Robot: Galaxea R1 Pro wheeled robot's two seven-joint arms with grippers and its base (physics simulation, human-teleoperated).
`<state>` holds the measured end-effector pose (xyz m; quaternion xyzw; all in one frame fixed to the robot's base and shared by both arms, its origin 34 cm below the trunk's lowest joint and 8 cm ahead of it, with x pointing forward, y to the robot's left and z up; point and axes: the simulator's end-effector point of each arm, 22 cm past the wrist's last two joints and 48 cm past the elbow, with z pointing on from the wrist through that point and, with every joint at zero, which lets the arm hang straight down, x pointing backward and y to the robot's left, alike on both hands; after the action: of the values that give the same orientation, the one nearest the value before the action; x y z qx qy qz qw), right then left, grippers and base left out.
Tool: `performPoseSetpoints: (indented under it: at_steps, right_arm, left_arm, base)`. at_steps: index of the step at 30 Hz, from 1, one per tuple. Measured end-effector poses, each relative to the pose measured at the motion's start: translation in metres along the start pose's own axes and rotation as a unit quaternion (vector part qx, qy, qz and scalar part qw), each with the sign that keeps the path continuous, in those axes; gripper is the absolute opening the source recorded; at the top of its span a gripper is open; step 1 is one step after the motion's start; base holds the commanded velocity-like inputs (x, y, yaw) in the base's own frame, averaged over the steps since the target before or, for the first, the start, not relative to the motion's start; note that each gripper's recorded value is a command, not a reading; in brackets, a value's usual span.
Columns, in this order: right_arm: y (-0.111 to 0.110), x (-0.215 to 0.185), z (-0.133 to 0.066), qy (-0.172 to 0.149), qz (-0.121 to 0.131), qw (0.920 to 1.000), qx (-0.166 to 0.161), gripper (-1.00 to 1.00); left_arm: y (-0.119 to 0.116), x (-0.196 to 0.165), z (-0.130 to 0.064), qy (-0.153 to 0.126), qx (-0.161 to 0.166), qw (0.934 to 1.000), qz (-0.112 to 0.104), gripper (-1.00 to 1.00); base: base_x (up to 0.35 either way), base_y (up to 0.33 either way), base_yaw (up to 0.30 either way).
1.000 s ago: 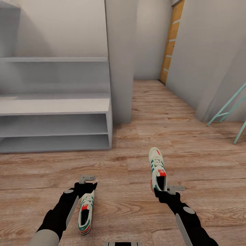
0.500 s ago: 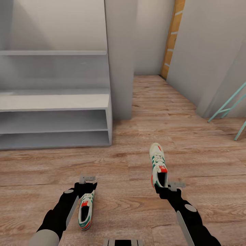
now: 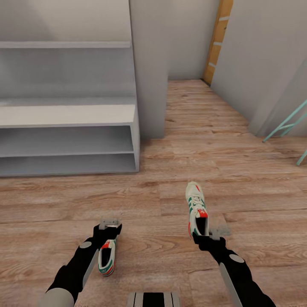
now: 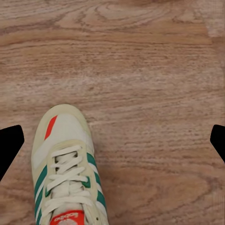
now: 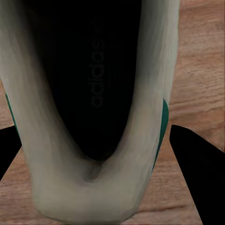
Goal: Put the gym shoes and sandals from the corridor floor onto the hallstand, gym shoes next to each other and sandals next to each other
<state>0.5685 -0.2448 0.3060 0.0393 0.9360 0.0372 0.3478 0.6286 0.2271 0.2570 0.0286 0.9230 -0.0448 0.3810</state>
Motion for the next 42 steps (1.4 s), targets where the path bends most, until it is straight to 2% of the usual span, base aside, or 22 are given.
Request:
performPoseSetpoints:
  at_steps: [4, 6, 11, 18, 30, 35, 42]
  right_arm:
    - [0.0, 0.024, 0.002, 0.055, 0.0, 0.9985, 0.001, -1.0]
    - [0.0, 0.028, 0.0, 0.072, 0.0, 0.9974, 0.0, -1.0]
    - [0.004, 0.007, -0.006, 0.061, -0.001, 0.9981, -0.005, -1.0]
    - [0.008, -0.001, -0.008, 0.054, -0.003, 0.9985, -0.009, -1.0]
    - [0.005, 0.026, 0.005, 0.081, -0.001, 0.9967, -0.007, -1.0]
    - [0.004, 0.029, 0.006, 0.084, 0.0, 0.9964, -0.005, -1.0]
    - [0.003, 0.031, 0.007, 0.086, 0.0, 0.9962, -0.005, -1.0]
  left_arm:
    - [-0.001, 0.007, 0.003, -0.013, -0.001, 0.9999, 0.003, 1.0]
    - [0.0, 0.008, 0.004, -0.016, -0.002, 0.9999, 0.003, 1.0]
    - [0.001, 0.007, 0.004, -0.025, -0.004, 0.9997, 0.004, 1.0]
    - [0.0, 0.005, 0.004, -0.032, -0.004, 0.9995, 0.006, 1.0]
    - [0.0, 0.039, 0.016, -0.018, -0.004, 0.9998, 0.004, 1.0]
    - [0.023, 0.045, 0.015, -0.016, -0.039, 0.999, -0.013, 1.0]
    - [0.031, 0.048, 0.015, -0.014, -0.049, 0.9985, -0.019, 1.0]
  base:
    - [0.0, 0.0, 0.0]
    - [0.0, 0.0, 0.0]
    - [0.0, 0.0, 0.0]
    - [0.0, 0.0, 0.0]
    - [0.0, 0.0, 0.0]
    - [0.0, 0.0, 0.0]
    - [0.0, 0.0, 0.055]
